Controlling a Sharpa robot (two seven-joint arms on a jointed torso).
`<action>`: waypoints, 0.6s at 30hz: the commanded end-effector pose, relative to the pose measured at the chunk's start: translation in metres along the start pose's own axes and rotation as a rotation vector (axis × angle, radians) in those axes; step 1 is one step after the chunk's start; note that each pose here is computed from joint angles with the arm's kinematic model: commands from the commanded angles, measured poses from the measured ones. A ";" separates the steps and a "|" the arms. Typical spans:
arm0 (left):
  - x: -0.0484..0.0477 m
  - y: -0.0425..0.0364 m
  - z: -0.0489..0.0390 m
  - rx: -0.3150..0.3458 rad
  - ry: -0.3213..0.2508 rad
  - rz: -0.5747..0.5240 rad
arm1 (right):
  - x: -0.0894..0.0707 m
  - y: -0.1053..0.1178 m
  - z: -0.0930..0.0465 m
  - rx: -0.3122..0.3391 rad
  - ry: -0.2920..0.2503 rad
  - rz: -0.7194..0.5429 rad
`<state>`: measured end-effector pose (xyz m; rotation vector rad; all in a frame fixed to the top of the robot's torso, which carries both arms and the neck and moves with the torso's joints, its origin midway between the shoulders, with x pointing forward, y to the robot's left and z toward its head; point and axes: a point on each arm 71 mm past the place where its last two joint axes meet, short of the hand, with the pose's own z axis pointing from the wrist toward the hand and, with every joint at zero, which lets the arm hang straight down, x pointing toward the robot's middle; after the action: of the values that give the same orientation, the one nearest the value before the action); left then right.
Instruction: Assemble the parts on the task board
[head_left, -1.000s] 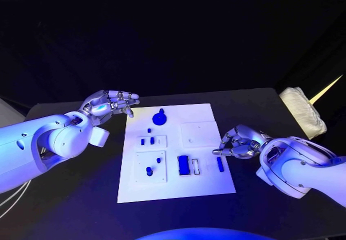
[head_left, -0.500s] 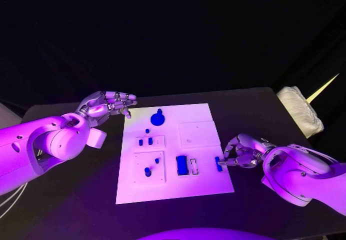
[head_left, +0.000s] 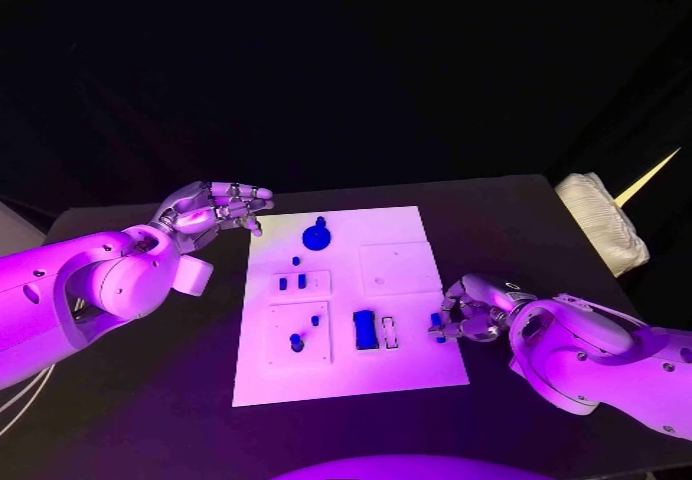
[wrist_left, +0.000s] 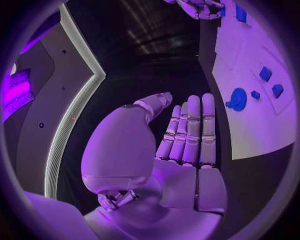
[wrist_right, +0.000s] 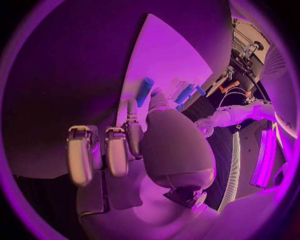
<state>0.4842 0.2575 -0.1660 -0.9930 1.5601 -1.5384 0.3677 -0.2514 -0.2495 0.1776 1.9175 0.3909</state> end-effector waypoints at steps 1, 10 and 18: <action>0.0022 -0.0010 0.0002 0.010 0.016 -0.011 | 0.011 -0.001 0.001 0.013 0.041 -0.052; 0.0019 -0.0010 -0.0002 0.009 0.016 -0.011 | 0.020 0.002 0.004 0.017 0.073 -0.123; 0.0012 -0.0011 -0.0010 0.008 0.014 -0.010 | 0.022 0.004 0.004 0.020 0.063 -0.141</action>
<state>0.4837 0.2590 -0.1660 -0.9945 1.5595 -1.5362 0.3683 -0.2340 -0.2513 0.0814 1.8886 0.3867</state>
